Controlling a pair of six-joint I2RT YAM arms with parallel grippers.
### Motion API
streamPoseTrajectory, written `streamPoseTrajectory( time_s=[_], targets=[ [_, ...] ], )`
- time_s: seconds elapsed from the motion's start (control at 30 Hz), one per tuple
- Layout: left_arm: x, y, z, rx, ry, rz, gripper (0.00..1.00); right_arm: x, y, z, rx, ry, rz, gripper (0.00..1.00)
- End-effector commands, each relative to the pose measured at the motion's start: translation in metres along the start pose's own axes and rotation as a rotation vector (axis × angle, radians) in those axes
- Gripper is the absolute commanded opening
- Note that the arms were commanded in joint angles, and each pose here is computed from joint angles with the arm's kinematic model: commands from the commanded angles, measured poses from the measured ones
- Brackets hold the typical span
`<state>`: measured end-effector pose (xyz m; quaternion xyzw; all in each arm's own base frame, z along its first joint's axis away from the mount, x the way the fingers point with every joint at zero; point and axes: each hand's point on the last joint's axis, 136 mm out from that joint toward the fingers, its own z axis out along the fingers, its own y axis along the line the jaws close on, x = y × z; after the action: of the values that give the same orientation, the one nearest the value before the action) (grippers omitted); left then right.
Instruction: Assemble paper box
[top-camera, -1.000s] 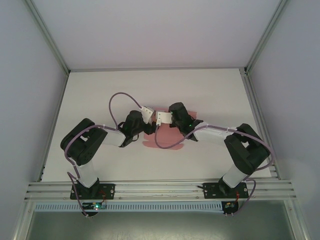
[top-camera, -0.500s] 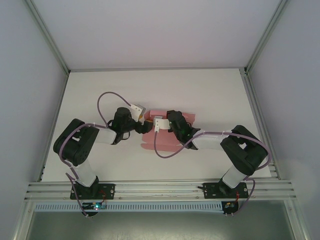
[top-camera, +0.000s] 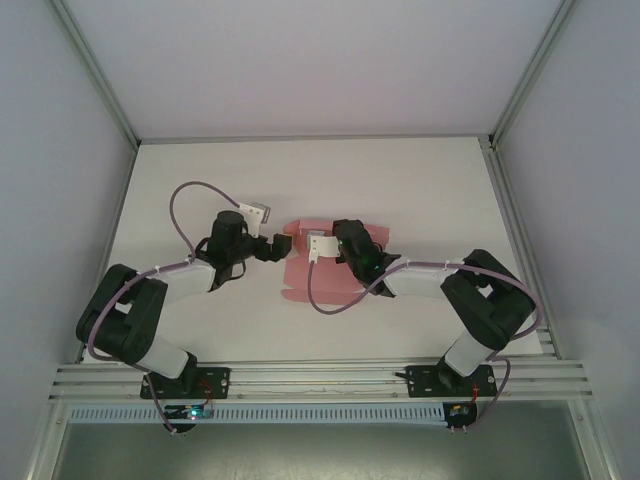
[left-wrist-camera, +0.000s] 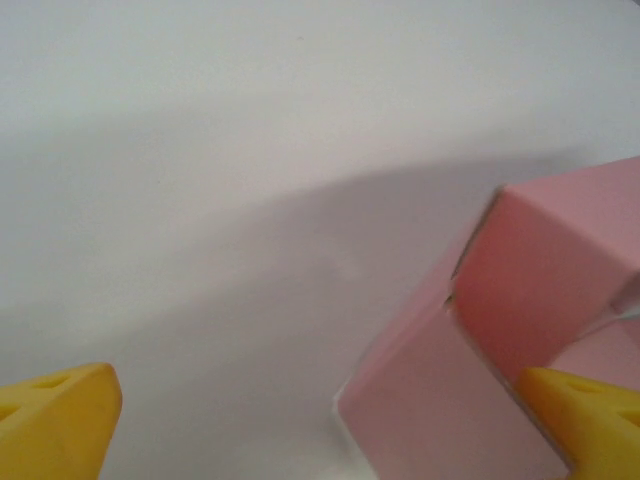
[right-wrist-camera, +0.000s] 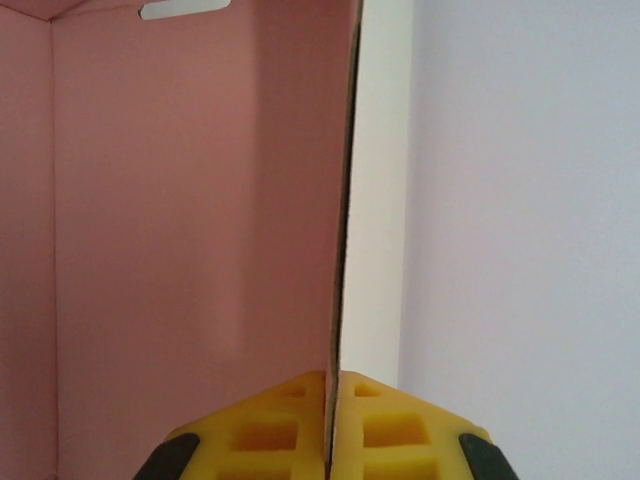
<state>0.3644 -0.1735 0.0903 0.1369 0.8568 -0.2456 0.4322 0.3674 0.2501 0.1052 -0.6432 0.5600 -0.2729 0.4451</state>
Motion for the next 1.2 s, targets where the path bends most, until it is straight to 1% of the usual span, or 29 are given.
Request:
streamPoseTrajectory(
  time_s=[0.0, 0.03, 0.1, 0.2, 0.27, 0.33, 0.4, 0.43, 0.47, 0.5, 0.53, 0.6, 0.63, 0.67, 0.77, 0.83, 0.97, 1.07, 1.1, 1.17],
  targets=[
    [0.001, -0.004, -0.008, 0.079, -0.055, -0.062, 1.00, 0.019, 0.060, 0.003, -0.218, 0.038, -0.073, 0.00],
    [-0.006, 0.000, -0.012, 0.065, -0.086, -0.095, 1.00, 0.019, 0.059, 0.004, -0.218, 0.036, -0.068, 0.00],
    [-0.016, 0.000, -0.022, 0.104, -0.118, -0.132, 1.00, 0.019, 0.060, 0.004, -0.226, 0.037, -0.067, 0.00],
    [-0.028, -0.002, -0.041, 0.129, -0.160, -0.142, 1.00, 0.022, 0.059, 0.005, -0.234, 0.046, -0.063, 0.00],
    [-0.033, 0.015, -0.051, 0.021, -0.194, -0.162, 1.00, 0.022, 0.059, 0.005, -0.237, 0.039, -0.062, 0.00],
    [-0.032, 0.039, -0.056, -0.121, -0.193, -0.198, 1.00, 0.021, 0.060, 0.005, -0.240, 0.035, -0.061, 0.00],
    [-0.025, 0.051, -0.051, -0.178, -0.128, -0.201, 1.00, 0.021, 0.058, 0.007, -0.230, 0.037, -0.059, 0.00],
    [-0.021, 0.053, -0.045, -0.182, -0.090, -0.196, 1.00, 0.021, 0.055, 0.008, -0.218, 0.035, -0.056, 0.00],
    [-0.017, 0.051, -0.038, -0.156, -0.052, -0.182, 1.00, 0.021, 0.054, 0.009, -0.213, 0.034, -0.051, 0.00],
    [-0.013, 0.043, -0.030, -0.096, -0.020, -0.167, 1.00, 0.020, 0.052, 0.009, -0.204, 0.031, -0.044, 0.00],
    [-0.008, 0.028, -0.021, 0.000, 0.010, -0.150, 1.00, 0.019, 0.049, 0.010, -0.192, 0.027, -0.040, 0.00],
    [0.000, -0.006, -0.011, 0.197, 0.059, -0.100, 0.93, 0.016, 0.045, 0.010, -0.182, 0.018, -0.034, 0.00],
    [0.006, -0.023, -0.007, 0.279, 0.091, -0.069, 0.92, 0.016, 0.043, 0.010, -0.172, 0.020, -0.035, 0.00],
    [0.012, -0.037, -0.004, 0.337, 0.124, -0.037, 0.89, 0.014, 0.041, 0.010, -0.163, 0.019, -0.044, 0.00],
    [0.024, -0.059, 0.006, 0.408, 0.199, 0.029, 0.80, 0.012, 0.035, 0.007, -0.135, 0.019, -0.052, 0.00],
    [0.024, -0.069, 0.008, 0.447, 0.209, 0.051, 0.77, 0.011, 0.032, 0.005, -0.127, 0.017, -0.047, 0.00],
    [0.023, -0.078, 0.007, 0.483, 0.197, 0.057, 0.74, 0.011, 0.028, -0.001, -0.118, 0.014, -0.045, 0.00],
    [0.029, -0.065, 0.014, 0.383, 0.209, 0.057, 0.73, 0.009, 0.025, -0.007, -0.102, 0.009, -0.050, 0.00],
    [0.032, -0.060, 0.018, 0.348, 0.216, 0.059, 0.67, 0.006, 0.024, -0.009, -0.100, -0.002, -0.047, 0.00],
    [0.033, -0.052, 0.025, 0.293, 0.221, 0.055, 0.60, 0.001, 0.025, -0.013, -0.105, -0.021, -0.050, 0.00]
  ],
)
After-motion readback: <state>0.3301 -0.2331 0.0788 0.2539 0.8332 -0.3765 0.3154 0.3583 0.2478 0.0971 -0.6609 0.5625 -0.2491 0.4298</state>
